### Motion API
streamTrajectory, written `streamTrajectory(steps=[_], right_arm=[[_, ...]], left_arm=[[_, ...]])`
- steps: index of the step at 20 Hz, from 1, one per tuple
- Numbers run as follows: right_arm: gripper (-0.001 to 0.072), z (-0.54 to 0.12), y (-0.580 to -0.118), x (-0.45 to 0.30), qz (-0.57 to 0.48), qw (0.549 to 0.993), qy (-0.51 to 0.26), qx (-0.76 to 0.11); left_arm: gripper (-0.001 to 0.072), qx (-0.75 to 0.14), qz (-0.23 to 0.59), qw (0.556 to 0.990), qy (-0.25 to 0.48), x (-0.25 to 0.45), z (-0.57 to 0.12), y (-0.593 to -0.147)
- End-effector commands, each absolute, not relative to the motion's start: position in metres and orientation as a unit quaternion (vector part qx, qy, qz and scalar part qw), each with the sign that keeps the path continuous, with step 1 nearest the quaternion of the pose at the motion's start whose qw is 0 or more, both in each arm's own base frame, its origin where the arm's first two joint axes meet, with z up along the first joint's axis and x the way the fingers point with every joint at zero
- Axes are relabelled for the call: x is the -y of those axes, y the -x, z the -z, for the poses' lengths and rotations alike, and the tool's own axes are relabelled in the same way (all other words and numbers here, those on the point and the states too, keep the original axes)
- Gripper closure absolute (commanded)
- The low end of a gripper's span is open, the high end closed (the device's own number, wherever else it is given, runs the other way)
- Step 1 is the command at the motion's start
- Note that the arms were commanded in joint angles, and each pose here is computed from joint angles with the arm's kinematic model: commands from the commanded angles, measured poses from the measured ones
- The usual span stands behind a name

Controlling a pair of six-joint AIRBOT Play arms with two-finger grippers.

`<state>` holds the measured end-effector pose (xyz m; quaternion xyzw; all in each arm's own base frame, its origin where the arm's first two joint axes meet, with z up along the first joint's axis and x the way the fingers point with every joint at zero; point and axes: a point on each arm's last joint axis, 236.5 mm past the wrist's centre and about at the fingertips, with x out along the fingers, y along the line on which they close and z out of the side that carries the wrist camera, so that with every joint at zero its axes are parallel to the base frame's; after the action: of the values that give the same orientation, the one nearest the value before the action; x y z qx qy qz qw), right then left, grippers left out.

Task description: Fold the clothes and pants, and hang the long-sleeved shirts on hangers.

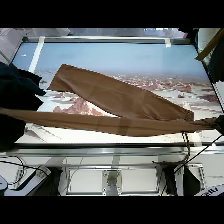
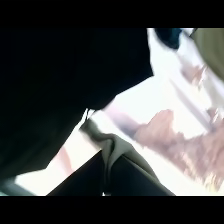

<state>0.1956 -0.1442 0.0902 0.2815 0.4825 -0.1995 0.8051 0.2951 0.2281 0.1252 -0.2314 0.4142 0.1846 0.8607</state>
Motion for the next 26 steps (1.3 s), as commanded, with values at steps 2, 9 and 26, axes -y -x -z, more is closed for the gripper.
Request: streamTrajectory(steps=[2, 9, 26], right_arm=[[0.0686, -0.081, -0.238, 0.141, 0.146, 0.795, -0.37, -0.459], [0.0685, -0.012, -0.263, 0.175, 0.15, 0.74, -0.441, -0.486], [0.0392, 0.01, -0.356, 0.215, 0.222, 0.792, -0.422, -0.382]], left_arm=[[0.0697, -0.335, -0.123, 0.917, 0.178, -0.186, -0.157, -0.425], [0.0697, -0.339, -0.12, 0.928, 0.094, -0.109, -0.094, -0.615], [0.0187, -0.22, -0.1, 0.957, 0.16, -0.069, -0.085, -0.7]])
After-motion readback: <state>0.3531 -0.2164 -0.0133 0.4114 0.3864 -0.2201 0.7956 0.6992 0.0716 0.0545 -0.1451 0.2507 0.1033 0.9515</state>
